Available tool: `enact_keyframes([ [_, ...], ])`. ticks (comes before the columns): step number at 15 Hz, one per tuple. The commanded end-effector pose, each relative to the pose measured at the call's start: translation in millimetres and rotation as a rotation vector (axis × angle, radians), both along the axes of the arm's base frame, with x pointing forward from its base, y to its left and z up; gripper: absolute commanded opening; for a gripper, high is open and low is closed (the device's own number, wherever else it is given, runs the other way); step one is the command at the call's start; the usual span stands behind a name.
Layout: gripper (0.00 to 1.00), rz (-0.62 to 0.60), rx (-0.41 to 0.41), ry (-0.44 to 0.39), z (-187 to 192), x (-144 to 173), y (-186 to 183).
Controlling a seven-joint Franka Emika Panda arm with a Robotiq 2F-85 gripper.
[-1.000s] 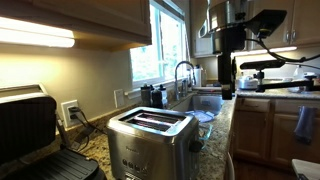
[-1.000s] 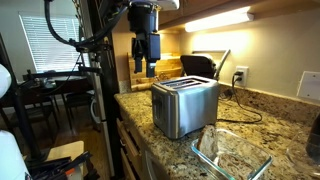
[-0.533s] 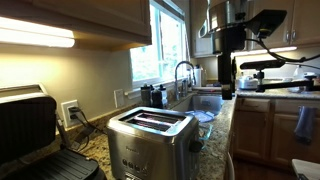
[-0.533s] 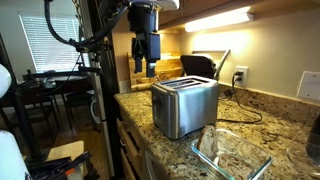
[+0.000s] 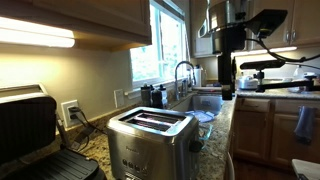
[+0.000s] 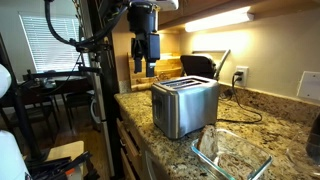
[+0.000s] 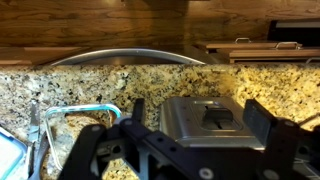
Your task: Put the left slice of bread in the right compartment of the toaster
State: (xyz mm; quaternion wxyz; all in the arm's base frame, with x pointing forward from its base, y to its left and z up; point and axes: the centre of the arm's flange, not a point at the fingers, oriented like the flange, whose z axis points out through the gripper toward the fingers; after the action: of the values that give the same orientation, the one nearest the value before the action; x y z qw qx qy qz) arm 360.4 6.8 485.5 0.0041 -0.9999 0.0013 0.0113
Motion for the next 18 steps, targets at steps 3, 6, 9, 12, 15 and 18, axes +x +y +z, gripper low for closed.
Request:
enact_keyframes([
  [3,1.00,-0.024,-0.011,-0.013,0,-4,2],
  [6,1.00,-0.049,-0.023,-0.025,2,-3,-7],
  [9,1.00,-0.089,-0.031,-0.035,5,-1,-22],
  [12,1.00,-0.130,-0.045,-0.046,8,1,-41],
  [15,1.00,-0.163,-0.062,-0.058,8,6,-59],
  [18,1.00,-0.185,-0.075,-0.070,2,15,-78],
])
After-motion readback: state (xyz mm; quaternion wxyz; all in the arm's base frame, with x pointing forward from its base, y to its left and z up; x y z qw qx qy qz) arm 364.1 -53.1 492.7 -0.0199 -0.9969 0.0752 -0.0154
